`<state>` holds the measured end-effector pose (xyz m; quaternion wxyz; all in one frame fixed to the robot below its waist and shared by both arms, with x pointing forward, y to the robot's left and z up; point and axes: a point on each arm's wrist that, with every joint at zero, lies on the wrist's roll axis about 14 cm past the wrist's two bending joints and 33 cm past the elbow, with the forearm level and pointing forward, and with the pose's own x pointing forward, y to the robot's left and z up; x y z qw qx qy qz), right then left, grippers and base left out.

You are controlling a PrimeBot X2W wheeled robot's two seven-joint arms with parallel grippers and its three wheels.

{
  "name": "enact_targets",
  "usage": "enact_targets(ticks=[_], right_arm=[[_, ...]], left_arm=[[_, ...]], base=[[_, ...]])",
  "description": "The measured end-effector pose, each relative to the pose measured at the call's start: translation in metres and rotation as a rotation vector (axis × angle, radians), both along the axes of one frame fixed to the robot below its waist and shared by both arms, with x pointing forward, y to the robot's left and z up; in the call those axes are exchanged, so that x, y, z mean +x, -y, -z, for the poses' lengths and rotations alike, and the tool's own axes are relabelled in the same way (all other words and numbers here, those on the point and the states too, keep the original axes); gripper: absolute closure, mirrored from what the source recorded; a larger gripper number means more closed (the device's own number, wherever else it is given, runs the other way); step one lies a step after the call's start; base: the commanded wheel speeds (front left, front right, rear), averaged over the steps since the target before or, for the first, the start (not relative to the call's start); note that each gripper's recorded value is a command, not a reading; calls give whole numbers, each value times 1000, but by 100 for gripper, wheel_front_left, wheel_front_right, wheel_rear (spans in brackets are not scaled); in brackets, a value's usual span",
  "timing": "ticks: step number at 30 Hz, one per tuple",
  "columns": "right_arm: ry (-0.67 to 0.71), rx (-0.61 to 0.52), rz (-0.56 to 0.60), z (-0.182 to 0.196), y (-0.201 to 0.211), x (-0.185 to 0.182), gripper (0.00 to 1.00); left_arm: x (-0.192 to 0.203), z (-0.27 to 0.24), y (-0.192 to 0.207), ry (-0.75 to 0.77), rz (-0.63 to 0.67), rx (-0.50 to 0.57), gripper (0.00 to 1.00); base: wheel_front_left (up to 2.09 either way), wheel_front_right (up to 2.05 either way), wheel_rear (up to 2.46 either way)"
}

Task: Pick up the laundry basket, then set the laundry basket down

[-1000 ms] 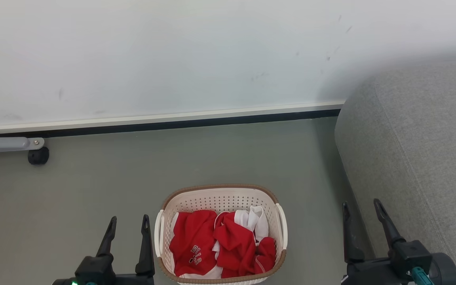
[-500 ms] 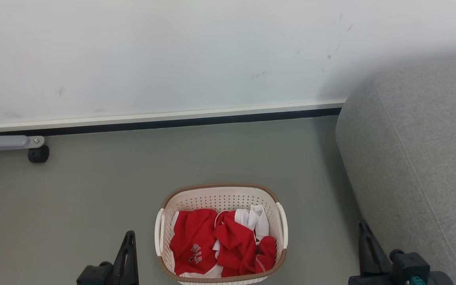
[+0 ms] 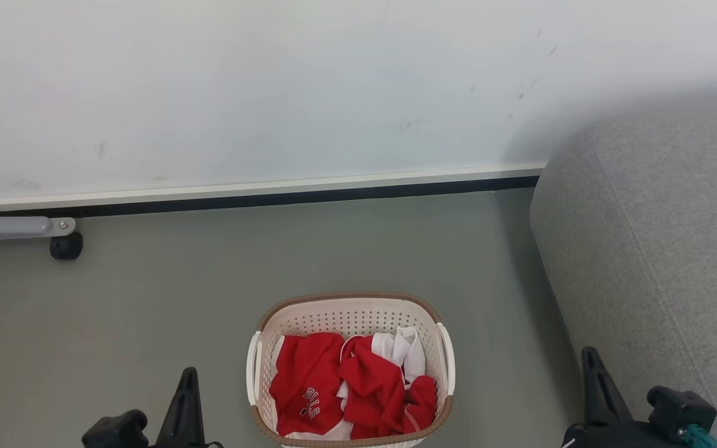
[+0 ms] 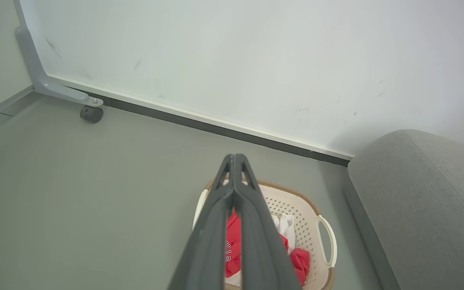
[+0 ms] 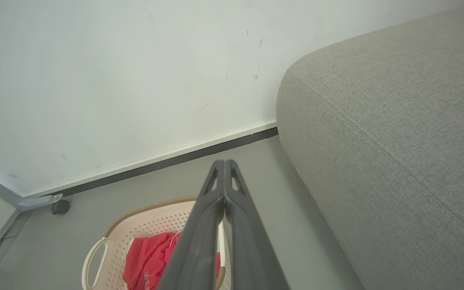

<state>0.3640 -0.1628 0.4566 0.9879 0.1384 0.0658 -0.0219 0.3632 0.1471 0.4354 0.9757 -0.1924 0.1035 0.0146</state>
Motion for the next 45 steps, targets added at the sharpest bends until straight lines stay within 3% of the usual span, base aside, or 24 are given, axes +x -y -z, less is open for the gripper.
enact_targets(ticks=[45], right_arm=[[-56, 727, 130, 2, 25, 7, 100]], left_arm=[[7, -10, -25, -39, -143, -656, 100]], base=[[0, 0, 0]])
